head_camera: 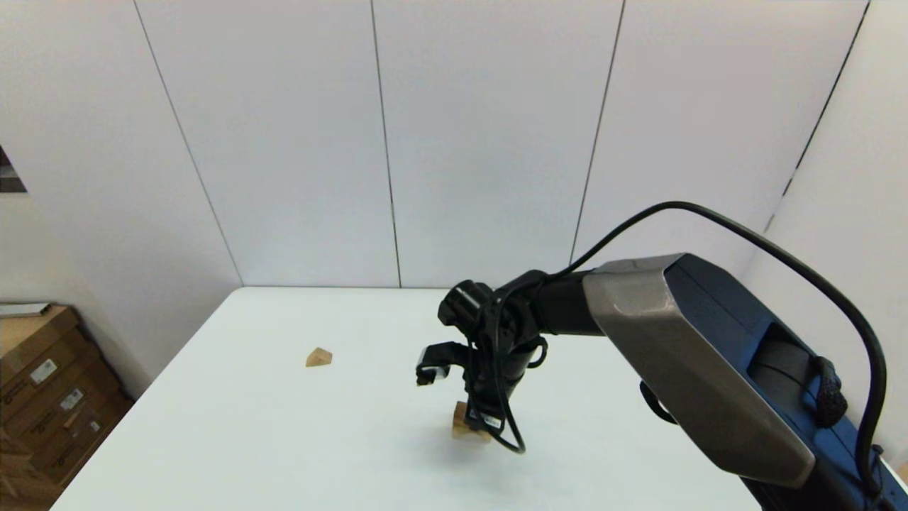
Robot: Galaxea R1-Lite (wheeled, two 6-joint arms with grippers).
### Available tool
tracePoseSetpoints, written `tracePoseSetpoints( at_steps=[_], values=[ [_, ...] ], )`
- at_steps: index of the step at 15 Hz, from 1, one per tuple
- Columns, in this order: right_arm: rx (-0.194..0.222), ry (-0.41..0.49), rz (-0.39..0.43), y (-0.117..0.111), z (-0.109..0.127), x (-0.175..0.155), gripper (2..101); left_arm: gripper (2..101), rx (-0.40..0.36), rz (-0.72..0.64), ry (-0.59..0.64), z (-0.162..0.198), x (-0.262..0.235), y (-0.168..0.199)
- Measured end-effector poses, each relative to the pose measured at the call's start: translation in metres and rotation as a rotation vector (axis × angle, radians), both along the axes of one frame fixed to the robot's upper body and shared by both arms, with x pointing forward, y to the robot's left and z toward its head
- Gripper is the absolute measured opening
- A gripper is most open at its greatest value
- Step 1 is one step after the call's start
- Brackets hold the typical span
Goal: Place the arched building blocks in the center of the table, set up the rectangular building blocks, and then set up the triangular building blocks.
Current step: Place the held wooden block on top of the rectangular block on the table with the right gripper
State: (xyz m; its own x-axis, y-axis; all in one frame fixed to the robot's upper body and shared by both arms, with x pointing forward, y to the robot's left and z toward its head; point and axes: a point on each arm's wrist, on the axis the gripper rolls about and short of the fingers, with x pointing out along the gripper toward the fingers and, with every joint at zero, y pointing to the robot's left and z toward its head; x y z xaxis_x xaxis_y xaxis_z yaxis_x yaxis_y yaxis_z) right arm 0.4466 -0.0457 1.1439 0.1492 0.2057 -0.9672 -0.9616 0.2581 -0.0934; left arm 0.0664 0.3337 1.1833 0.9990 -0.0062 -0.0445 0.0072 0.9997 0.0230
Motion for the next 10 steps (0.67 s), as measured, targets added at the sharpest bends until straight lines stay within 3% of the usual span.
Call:
tracePoseSetpoints(
  at_steps=[10],
  values=[
    [0.002, -0.003, 0.003, 0.0014, 0.0002, -0.0007, 24.2, 97.8, 0.000, 0.000, 0.000, 0.0000, 0.0000, 0.0000]
  ],
)
